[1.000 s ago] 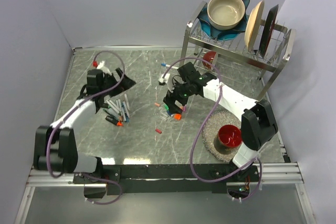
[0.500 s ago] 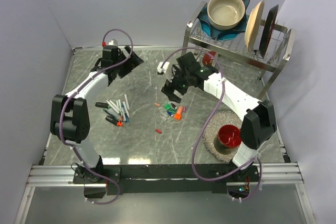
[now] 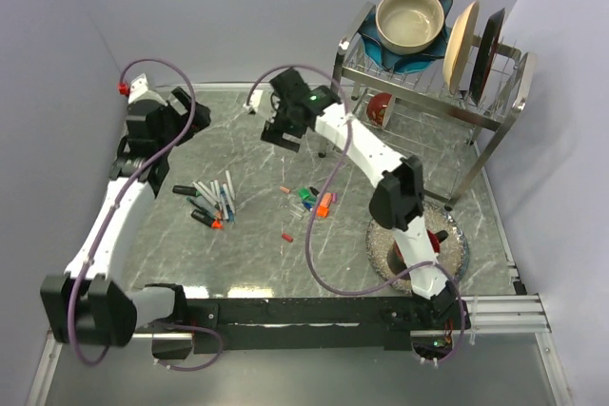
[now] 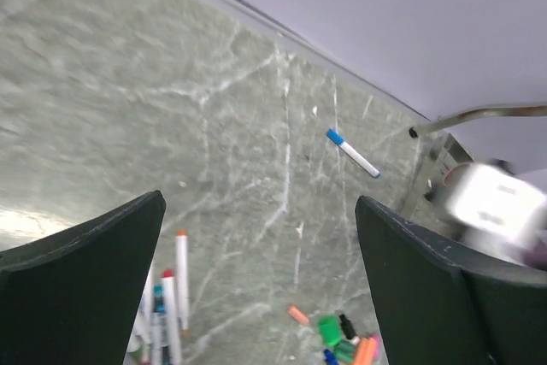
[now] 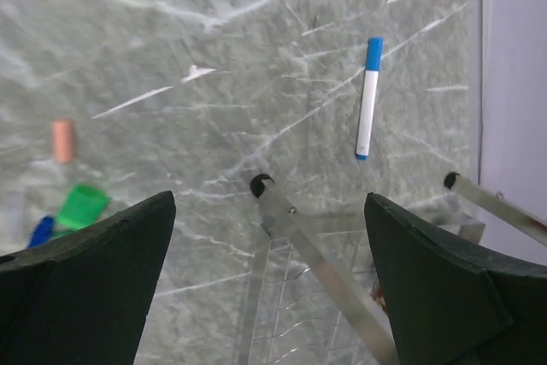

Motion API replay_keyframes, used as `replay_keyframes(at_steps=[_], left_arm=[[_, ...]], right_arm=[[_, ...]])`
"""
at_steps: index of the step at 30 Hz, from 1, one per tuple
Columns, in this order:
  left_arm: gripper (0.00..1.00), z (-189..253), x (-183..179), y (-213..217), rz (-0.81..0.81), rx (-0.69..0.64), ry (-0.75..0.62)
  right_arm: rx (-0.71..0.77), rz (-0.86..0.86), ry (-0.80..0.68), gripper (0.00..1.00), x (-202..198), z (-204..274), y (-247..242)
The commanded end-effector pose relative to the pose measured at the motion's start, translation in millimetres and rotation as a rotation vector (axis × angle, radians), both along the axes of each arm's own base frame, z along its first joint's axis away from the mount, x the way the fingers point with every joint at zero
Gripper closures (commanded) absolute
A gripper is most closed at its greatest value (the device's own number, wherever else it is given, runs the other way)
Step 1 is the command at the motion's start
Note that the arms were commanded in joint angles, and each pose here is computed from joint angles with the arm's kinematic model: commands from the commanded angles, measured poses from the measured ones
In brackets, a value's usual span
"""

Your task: Open the pen caps

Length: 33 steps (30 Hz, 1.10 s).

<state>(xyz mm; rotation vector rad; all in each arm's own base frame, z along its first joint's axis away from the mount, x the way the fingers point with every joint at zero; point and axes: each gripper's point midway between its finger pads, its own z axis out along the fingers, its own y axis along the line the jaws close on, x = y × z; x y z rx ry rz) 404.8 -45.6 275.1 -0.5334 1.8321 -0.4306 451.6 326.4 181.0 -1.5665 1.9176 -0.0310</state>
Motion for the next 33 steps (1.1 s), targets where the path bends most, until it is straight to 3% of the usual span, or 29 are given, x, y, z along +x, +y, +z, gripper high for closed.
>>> replay_keyframes(at_steps=[1, 2, 3, 5, 11, 13, 19, 20, 22, 33], left_arm=[[0.0, -14, -25, 21, 0.033, 0.156, 0.035], [0.01, -22, -30, 24, 0.04, 0.178, 0.051], [0.01, -25, -33, 27, 0.048, 0.19, 0.056], [0.01, -32, -40, 34, 0.075, 0.214, 0.063], [0.01, -37, -48, 44, 0.111, 0.253, 0.077], [0.01, -37, -49, 45, 0.114, 0.257, 0.076], [0.01, -42, -49, 45, 0.117, 0.263, 0.084], [0.01, -42, -49, 46, 0.117, 0.264, 0.085], [0.01, -43, -48, 46, 0.117, 0.266, 0.086], [0.0, -48, -46, 43, 0.101, 0.259, 0.095]], right_arm=[[-0.095, -0.118, -0.198, 0.02, 44, 9, -7], [-0.109, -0.146, -0.208, 0.05, 55, -1, -10], [-0.104, -0.186, -0.261, 0.17, 67, 3, -12], [-0.109, -0.194, -0.282, 0.2, 75, -3, -13], [-0.148, -0.248, -0.361, 0.48, 104, -28, -16], [-0.135, -0.284, -0.415, 0.63, 117, -22, -19], [-0.189, -0.301, -0.483, 0.81, 144, -40, -31], [-0.204, -0.306, -0.478, 0.92, 149, -51, -36], [-0.227, -0.298, -0.491, 1.0, 155, -59, -37], [-0.274, -0.31, -0.531, 1.0, 178, -77, -57]])
